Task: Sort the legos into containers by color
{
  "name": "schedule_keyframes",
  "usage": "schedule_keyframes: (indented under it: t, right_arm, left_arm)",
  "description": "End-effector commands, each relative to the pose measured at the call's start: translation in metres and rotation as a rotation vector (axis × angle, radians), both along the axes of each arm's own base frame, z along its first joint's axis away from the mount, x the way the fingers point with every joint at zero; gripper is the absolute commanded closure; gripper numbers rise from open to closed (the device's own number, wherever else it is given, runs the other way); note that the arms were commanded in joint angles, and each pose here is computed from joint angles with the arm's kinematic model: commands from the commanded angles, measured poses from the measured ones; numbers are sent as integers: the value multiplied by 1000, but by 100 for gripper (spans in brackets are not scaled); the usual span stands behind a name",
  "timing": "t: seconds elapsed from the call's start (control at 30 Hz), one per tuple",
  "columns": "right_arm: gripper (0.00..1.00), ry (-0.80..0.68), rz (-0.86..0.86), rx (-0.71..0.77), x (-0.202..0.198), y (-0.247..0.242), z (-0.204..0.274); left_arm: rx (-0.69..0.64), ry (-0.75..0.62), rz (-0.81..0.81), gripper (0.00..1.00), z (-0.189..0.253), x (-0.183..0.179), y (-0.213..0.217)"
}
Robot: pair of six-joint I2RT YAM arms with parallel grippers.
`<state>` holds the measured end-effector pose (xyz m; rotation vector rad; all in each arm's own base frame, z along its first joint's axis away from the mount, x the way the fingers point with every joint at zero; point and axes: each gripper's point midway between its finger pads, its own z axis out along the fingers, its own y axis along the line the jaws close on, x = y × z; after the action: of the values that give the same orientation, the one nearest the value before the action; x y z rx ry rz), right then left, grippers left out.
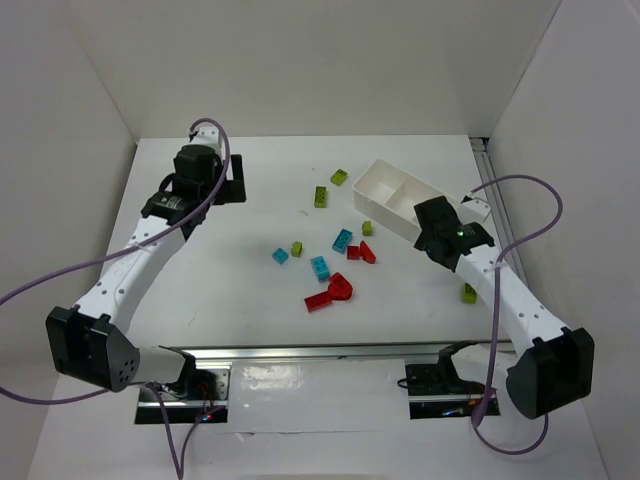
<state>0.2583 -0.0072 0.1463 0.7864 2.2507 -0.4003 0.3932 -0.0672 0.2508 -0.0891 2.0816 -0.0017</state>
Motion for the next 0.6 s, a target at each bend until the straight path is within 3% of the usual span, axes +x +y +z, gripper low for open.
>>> schedule_keyframes:
  t: [0.0, 0.27, 0.57]
  right_arm:
    - [0, -72, -62, 40, -2, -5, 10]
    - [0, -88, -186, 68, -15, -11, 1]
    - [0, 35, -293, 224, -35, -5, -36]
  left_arm:
    - [-70, 6, -18, 0, 7, 2, -12]
    - [-90, 10, -112, 0, 9, 5, -34]
    - [-130, 184, -245, 0, -8, 2, -65]
